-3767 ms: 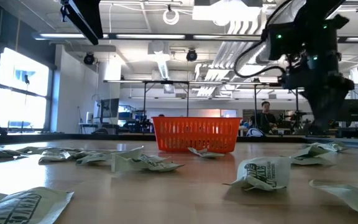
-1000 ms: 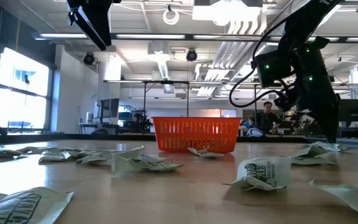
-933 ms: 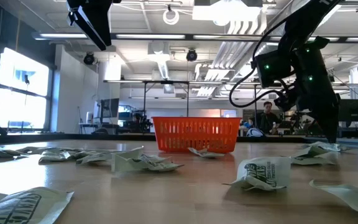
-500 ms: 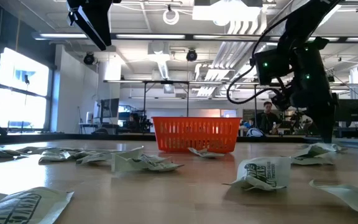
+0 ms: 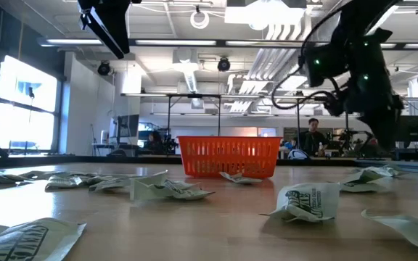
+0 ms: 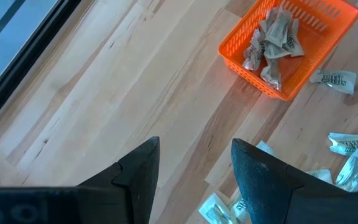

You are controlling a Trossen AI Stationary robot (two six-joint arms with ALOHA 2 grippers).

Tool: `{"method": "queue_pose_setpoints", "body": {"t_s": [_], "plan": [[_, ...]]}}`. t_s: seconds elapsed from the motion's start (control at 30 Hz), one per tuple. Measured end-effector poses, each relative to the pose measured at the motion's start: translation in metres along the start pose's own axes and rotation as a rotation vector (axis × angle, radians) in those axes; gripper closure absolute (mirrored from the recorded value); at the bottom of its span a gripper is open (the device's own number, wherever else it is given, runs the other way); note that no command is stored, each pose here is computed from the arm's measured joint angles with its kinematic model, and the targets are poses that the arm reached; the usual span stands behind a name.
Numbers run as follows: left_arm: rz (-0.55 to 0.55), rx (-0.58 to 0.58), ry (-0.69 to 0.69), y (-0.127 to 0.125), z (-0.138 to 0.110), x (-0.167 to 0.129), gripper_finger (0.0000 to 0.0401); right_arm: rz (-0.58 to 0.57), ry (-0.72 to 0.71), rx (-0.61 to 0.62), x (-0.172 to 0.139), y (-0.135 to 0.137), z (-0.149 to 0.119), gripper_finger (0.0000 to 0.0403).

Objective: Pick and place Stevia / Truvia into bins
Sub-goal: Put the light green stevia packet into the orange bin

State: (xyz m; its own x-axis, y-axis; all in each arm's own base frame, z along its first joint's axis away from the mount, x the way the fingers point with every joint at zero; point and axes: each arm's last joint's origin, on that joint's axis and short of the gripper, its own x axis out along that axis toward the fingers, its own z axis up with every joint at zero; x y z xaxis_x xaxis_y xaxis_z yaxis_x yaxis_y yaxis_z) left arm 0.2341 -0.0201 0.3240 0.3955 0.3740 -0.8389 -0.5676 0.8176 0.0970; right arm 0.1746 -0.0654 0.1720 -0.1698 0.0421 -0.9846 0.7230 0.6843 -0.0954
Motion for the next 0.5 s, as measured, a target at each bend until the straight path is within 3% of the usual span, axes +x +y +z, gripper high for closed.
{"method": "queue_pose_setpoints", "body": {"t_s": [0.17, 0.27, 0.37, 0.5], "plan": [[0.001, 0.000, -0.002, 0.000, 0.000, 0.000, 0.0169, -0.008, 0.013, -0.021, 0.014, 0.001, -0.006, 0.0205], [0.013, 0.000, -0.010, 0.000, 0.000, 0.000, 0.0169, -0.016, -0.008, -0.019, 0.019, 0.001, -0.006, 0.0171], [0.015, 0.003, -0.011, 0.001, 0.000, 0.000, 0.0169, -0.039, -0.037, -0.015, 0.021, 0.001, -0.005, 0.0165], [0.016, 0.019, -0.013, 0.001, 0.001, 0.000, 0.0169, -0.009, -0.065, 0.005, 0.021, 0.000, 0.000, 0.0192]]}}
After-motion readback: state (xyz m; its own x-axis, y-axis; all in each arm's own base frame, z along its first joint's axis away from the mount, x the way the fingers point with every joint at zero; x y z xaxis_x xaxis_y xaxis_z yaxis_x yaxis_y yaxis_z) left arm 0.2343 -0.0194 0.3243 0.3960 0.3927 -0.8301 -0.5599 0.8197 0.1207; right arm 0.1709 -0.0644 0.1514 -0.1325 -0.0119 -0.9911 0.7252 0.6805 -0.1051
